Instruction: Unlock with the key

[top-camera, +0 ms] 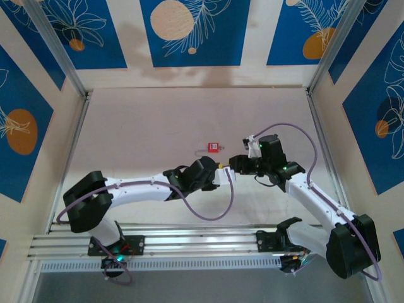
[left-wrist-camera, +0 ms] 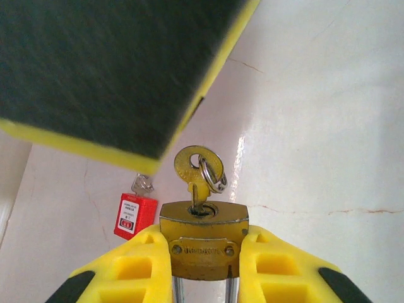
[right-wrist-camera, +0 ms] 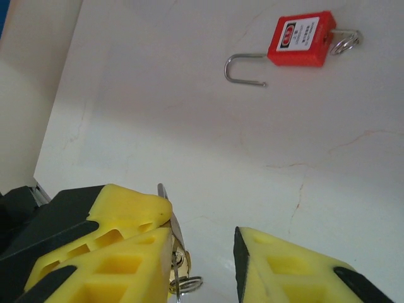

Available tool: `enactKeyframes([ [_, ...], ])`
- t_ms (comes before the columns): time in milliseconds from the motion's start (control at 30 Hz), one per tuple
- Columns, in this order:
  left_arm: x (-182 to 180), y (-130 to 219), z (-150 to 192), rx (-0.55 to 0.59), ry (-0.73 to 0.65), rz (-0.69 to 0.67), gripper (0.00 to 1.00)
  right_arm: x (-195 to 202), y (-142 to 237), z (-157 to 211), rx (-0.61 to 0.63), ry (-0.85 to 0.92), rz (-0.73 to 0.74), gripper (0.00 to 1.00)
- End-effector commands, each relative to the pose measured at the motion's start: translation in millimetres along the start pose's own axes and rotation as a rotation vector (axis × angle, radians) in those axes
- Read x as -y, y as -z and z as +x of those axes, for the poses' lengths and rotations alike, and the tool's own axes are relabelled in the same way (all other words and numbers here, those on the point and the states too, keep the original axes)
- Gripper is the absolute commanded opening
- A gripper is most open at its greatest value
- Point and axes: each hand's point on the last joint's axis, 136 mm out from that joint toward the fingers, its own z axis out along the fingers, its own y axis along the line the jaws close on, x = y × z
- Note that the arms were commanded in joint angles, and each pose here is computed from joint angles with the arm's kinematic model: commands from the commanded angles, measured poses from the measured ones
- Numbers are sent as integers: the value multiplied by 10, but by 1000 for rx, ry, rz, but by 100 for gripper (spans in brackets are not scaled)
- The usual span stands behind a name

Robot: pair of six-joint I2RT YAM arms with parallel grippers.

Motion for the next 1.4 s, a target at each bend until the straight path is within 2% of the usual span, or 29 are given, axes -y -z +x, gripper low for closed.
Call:
enactKeyframes([
  [0,-42,-34,-44,18,12,0,8,-3,61,1,8,-24,-11,35],
  [167,-74,-29,-26,11,16,-3,8,31,76,29,1,-66,-36,34],
  [300,-105,-9,-52,18,25,-2,8,-11,33,88,-26,-84,-91,21],
  [400,-103,-2,-48,15,59,40,7,-30,14,125,-40,-80,-106,14],
  [867,-100,-15,-26,3,63,56,7,-54,-19,111,-40,-87,-132,18],
  [1000,-99,-16,-35,6,64,58,7,-48,-52,124,-50,-90,-134,14],
  [1367,-105,-20,-40,6,66,58,6,-52,-67,136,-49,-91,-136,14],
])
